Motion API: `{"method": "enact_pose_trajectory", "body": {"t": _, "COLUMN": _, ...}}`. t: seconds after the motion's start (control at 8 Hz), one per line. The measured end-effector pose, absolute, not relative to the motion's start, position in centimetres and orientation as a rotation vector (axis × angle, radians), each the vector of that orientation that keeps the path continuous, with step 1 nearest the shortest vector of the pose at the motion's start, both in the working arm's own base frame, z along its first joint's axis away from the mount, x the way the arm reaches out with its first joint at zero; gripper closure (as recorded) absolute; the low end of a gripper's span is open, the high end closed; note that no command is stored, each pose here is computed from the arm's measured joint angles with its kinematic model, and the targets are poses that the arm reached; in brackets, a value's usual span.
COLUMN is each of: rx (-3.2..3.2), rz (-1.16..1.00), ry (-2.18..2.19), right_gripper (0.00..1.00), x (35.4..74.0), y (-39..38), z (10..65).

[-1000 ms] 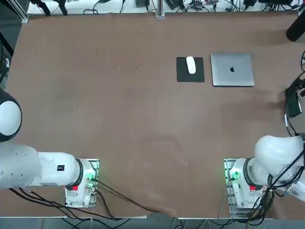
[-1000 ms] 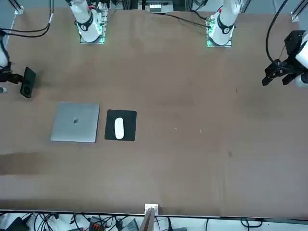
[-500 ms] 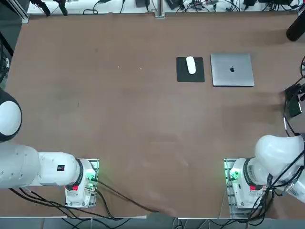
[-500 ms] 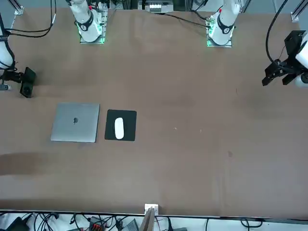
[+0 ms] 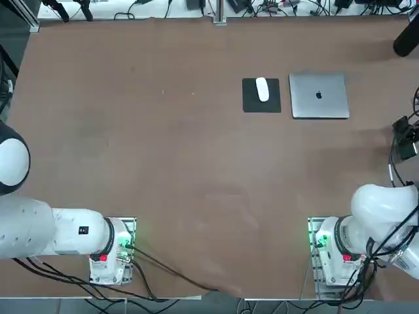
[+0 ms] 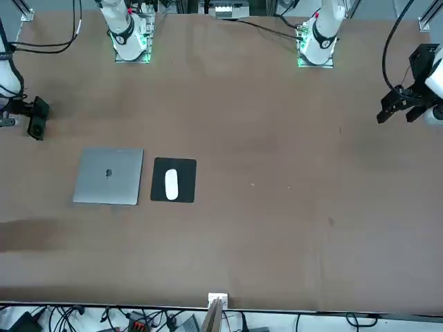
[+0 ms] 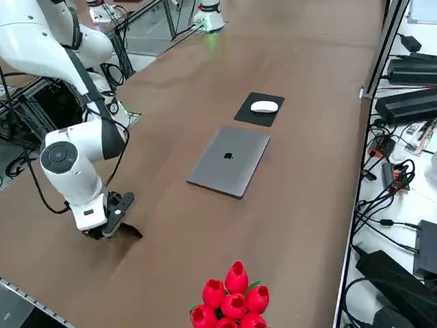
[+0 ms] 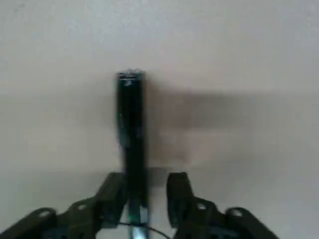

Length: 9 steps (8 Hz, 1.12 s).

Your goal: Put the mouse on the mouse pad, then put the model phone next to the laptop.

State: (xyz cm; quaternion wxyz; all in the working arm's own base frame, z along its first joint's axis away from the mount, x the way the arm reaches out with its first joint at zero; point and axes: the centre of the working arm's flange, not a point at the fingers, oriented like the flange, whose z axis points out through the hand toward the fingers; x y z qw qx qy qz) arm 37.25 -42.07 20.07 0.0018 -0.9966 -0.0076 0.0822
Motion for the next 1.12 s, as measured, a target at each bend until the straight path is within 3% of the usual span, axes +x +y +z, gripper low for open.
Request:
{"method": "enact_pose_trajectory", "body": {"t": 0.12, "rx": -3.127, "rz": 0.257, "ry": -0.028, "right_gripper": 0.75, "x": 37.3, "y": -42.0, "z": 20.2}}
{"method": "enact_pose_trajectory", "body": {"t": 0.25, "rx": -3.126, "rz": 0.257, "ry": -0.033, "right_gripper": 0.84, "x": 37.5, "y": -41.9, "z": 20.4}}
{"method": "enact_pose_trajectory", "body": {"t": 0.5, "rx": -3.089, "rz": 0.303, "ry": -0.058, "right_gripper": 0.84, "x": 38.5, "y": -41.2, "z": 22.3}}
{"method": "enact_pose_trajectory", "body": {"t": 0.88, "rx": -2.899, "rz": 0.239, "ry": -0.028, "right_gripper": 0.84, "x": 45.0, "y": -37.5, "z": 28.3}}
{"method": "enact_pose_trajectory", "body": {"t": 1.12, "rx": -2.773, "rz": 0.171, "ry": -0.005, "right_gripper": 0.84, "x": 48.8, "y": -36.3, "z": 29.1}}
